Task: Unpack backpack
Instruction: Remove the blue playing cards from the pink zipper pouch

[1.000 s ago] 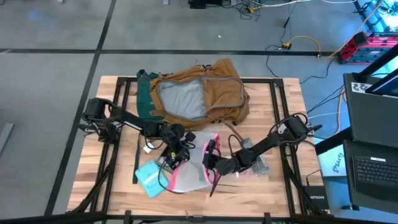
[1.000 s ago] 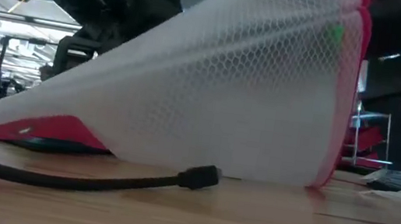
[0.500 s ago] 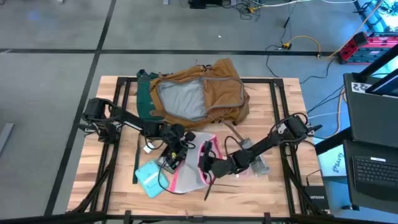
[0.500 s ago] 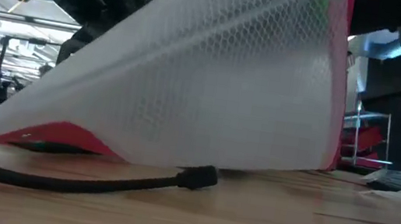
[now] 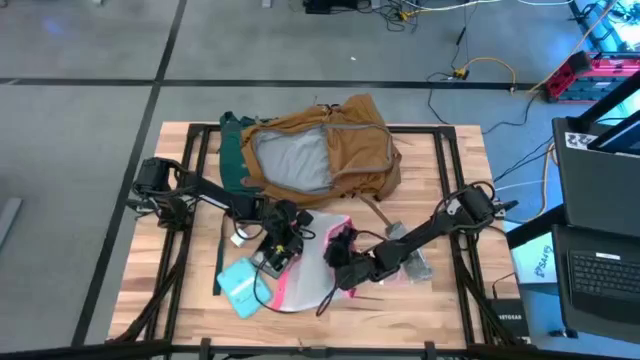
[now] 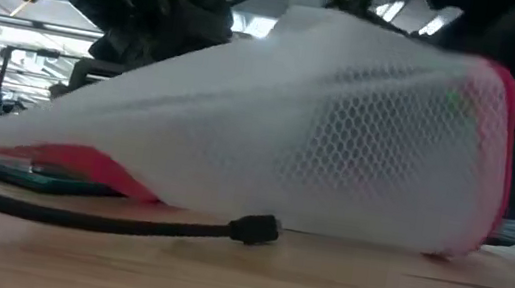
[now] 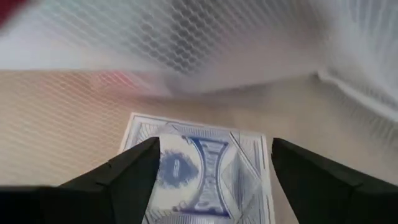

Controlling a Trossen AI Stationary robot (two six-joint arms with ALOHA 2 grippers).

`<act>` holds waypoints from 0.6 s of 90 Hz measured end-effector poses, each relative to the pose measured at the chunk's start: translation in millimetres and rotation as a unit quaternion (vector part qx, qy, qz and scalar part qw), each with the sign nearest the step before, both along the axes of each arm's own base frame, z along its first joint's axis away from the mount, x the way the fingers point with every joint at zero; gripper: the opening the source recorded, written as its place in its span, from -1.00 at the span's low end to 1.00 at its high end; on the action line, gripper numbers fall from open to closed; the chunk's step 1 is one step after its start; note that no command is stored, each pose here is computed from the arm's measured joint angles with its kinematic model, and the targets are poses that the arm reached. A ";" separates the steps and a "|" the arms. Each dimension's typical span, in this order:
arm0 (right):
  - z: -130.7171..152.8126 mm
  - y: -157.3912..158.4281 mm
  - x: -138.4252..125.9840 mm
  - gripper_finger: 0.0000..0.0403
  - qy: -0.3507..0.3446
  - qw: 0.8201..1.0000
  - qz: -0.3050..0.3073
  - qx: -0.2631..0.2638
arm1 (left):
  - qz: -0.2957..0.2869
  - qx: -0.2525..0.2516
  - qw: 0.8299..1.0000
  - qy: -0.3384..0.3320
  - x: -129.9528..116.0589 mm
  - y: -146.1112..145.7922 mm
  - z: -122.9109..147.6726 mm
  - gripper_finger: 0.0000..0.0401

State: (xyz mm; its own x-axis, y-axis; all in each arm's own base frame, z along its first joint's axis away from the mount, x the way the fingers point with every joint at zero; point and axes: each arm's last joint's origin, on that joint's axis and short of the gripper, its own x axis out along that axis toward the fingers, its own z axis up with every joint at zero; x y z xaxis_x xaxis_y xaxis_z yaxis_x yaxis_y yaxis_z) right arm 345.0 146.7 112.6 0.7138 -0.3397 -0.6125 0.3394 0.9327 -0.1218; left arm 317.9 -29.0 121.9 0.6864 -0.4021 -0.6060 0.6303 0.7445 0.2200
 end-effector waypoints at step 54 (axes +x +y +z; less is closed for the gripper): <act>-15.3 -33.9 17.7 -0.11 0.012 0.996 -0.037 0.079 | -0.002 -0.002 1.000 -0.006 0.7 -0.5 0.9 -1.00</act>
State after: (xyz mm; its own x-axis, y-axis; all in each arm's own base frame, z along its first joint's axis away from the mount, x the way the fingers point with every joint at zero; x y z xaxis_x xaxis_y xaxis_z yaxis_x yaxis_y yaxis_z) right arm 362.8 112.8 97.3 0.6749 -0.2879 -0.6794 0.4061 0.9137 0.0163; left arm 318.6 -29.5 122.9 0.6922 -0.4068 -0.5961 0.6304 0.7429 0.2252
